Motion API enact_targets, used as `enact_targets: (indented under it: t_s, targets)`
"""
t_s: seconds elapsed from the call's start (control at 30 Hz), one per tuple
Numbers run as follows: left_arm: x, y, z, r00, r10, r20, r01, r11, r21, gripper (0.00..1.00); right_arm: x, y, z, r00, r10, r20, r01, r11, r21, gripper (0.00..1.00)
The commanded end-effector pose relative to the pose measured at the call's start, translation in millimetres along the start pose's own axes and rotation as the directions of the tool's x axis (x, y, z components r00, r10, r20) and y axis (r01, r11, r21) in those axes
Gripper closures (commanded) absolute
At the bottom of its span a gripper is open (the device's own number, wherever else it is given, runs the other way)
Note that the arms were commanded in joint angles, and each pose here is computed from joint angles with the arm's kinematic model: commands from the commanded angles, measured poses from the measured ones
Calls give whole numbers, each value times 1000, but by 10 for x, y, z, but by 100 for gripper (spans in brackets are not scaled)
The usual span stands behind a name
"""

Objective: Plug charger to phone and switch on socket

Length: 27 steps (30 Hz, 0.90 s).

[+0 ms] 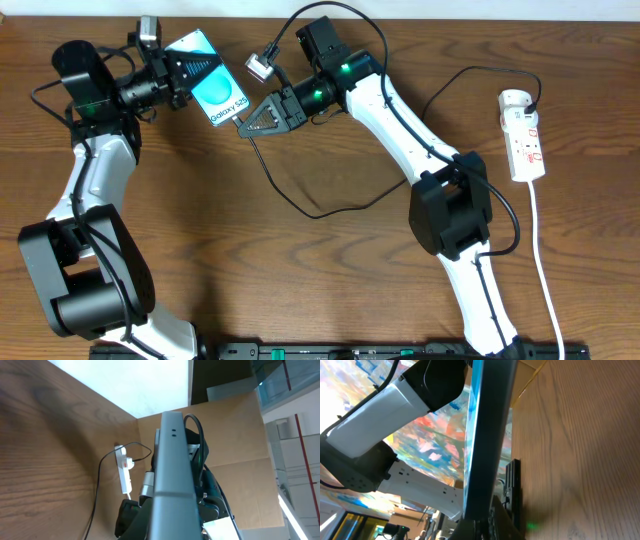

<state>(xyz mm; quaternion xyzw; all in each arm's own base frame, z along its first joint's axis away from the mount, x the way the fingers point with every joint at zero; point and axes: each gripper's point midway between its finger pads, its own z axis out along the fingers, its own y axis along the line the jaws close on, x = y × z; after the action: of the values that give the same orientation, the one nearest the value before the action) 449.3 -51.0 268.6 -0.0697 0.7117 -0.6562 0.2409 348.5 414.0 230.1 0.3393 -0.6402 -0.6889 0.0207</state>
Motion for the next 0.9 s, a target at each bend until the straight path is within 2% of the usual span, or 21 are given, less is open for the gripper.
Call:
enact_targets:
  t_s: [0.0,0.87]
  targets:
    - [-8,-19,-25,1000,30,-1,-30,1000,4,93,0,93,6,1000,2,-4,-2,1000,-29,99]
    - [-27,-18,-63,998,57,5,-57,998,3,93,8,119,13,1000,4,-7,-4,999,-44,99]
